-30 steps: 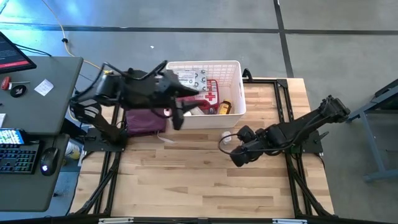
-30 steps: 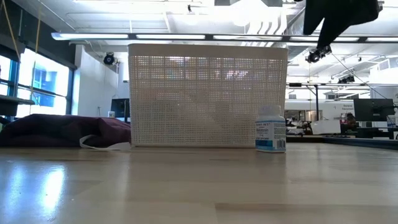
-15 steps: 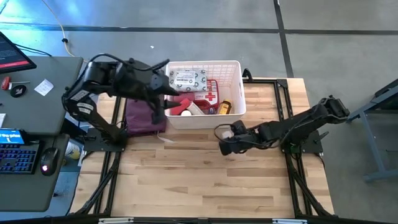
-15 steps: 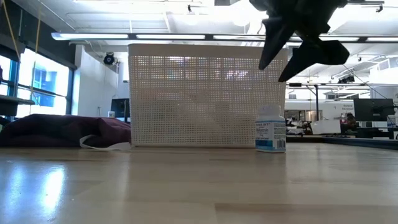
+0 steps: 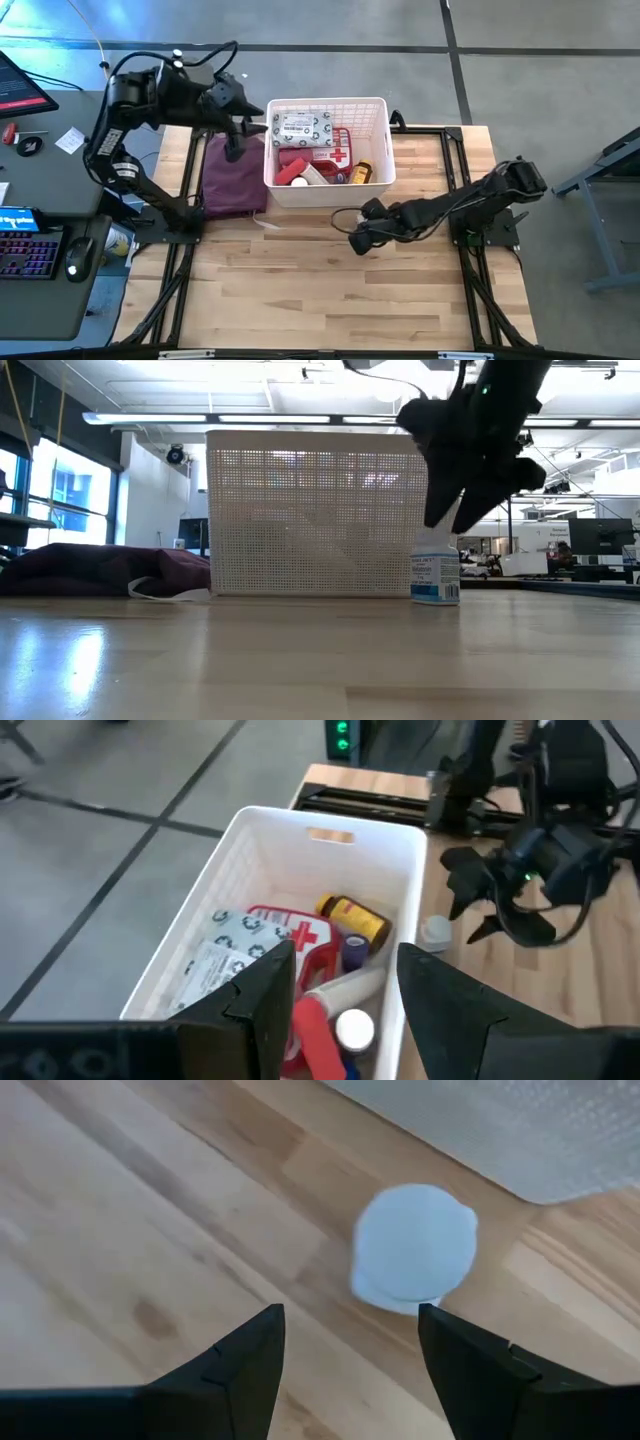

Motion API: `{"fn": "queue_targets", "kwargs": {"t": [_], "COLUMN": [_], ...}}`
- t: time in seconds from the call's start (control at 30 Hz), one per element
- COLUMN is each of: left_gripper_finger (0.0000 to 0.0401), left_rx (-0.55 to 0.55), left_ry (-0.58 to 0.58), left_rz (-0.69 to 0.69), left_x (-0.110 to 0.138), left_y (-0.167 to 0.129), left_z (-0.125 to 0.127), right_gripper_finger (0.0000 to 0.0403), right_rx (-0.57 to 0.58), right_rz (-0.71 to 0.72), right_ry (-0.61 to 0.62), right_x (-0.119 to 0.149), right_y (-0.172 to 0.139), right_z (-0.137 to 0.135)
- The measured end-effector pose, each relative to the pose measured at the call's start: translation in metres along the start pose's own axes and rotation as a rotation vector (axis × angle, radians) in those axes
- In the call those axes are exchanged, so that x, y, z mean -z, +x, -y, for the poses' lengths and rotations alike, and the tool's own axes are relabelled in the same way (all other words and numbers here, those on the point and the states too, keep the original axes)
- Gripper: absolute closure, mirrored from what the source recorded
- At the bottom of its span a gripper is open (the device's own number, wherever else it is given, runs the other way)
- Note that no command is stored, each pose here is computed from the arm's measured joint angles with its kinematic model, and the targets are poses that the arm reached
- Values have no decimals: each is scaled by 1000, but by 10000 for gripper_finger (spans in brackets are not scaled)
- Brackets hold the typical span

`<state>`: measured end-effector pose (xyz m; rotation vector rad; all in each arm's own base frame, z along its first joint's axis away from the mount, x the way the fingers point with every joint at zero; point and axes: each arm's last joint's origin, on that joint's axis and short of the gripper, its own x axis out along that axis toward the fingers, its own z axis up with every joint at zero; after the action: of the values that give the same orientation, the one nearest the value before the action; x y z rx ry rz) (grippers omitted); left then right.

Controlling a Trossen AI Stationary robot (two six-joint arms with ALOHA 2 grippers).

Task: Pick & place medical supplies in basket/bin
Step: Put the white pill bottle into the white bin

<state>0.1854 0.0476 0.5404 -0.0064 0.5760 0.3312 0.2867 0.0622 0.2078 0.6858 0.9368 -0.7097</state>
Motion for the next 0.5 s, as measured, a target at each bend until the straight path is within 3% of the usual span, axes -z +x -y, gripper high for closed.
{"fn": "queue_targets", "kwargs": {"t": [0.3,0.5], "left_gripper_finger": [192,192], "left_rx": [-8,7], "left_ry": [-9,-31], "left_rz": [-17,-30], "left_x": [-2,-4], "left_y": [10,17], "left_z": [-2,-1], "right_gripper_finger": [178,131], "right_rx": [37,41], "right_rz": [-13,-35], "right_ry": [32,41], "right_x": [-3,-5], "right_y": [5,7], "right_z": [4,6]}}
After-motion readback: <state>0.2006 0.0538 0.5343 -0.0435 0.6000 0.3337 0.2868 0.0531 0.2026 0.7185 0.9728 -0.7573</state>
